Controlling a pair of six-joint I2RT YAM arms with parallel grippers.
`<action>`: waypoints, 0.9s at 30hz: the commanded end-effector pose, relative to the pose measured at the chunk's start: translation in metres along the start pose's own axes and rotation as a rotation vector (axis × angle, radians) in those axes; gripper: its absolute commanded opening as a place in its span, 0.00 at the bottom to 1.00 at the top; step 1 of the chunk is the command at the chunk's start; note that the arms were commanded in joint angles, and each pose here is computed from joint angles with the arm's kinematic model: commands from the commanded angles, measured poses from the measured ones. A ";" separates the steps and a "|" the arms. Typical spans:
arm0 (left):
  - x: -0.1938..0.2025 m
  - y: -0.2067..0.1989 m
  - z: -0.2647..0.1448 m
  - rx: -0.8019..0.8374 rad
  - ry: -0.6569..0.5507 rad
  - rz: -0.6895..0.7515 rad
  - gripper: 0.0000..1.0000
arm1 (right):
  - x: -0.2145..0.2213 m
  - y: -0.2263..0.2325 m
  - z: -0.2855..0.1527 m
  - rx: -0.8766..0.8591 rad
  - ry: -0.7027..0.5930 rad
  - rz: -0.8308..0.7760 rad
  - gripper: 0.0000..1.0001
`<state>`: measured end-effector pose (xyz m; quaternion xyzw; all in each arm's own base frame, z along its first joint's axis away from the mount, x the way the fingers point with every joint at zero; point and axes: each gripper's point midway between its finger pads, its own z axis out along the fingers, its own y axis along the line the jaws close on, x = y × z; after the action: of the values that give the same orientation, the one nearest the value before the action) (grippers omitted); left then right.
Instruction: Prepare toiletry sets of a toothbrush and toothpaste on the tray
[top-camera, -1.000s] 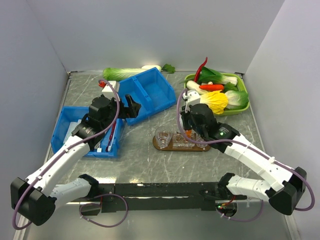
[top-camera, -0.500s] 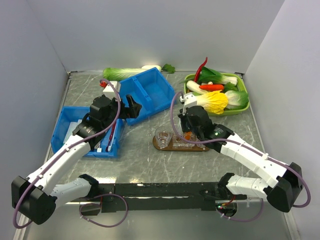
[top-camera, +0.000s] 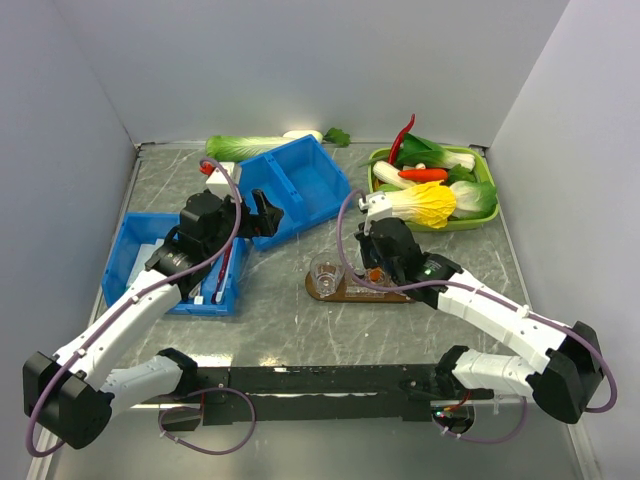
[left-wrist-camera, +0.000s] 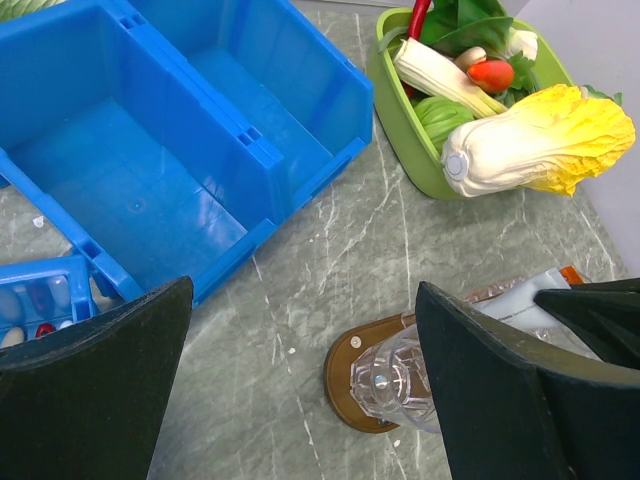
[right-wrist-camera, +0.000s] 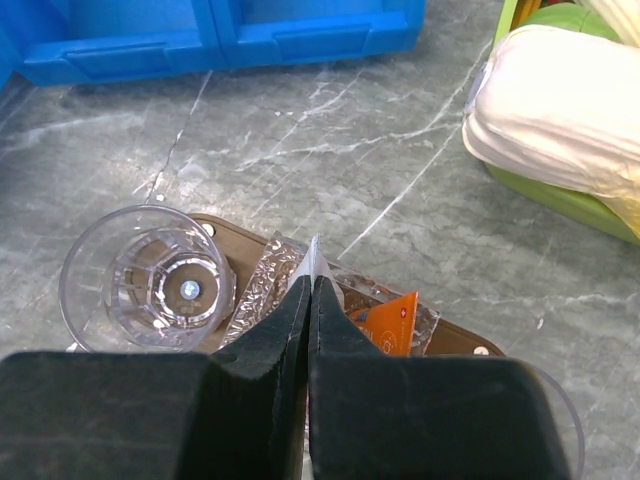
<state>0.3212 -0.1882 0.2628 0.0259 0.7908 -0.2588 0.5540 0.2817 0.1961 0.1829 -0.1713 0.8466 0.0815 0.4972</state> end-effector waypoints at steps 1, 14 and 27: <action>-0.016 -0.007 -0.001 0.017 -0.035 -0.005 0.96 | -0.018 0.002 0.003 0.004 -0.082 0.036 0.00; -0.014 -0.009 -0.001 0.027 -0.024 -0.004 0.96 | -0.021 0.005 -0.001 -0.013 -0.067 0.030 0.35; -0.016 0.001 -0.001 -0.025 -0.034 0.011 0.97 | -0.046 0.012 -0.028 -0.098 -0.097 -0.014 0.75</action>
<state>0.3224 -0.1868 0.2574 0.0249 0.7965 -0.2513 0.5494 0.2774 0.2043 0.1971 -0.1884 0.8382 0.1070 0.5005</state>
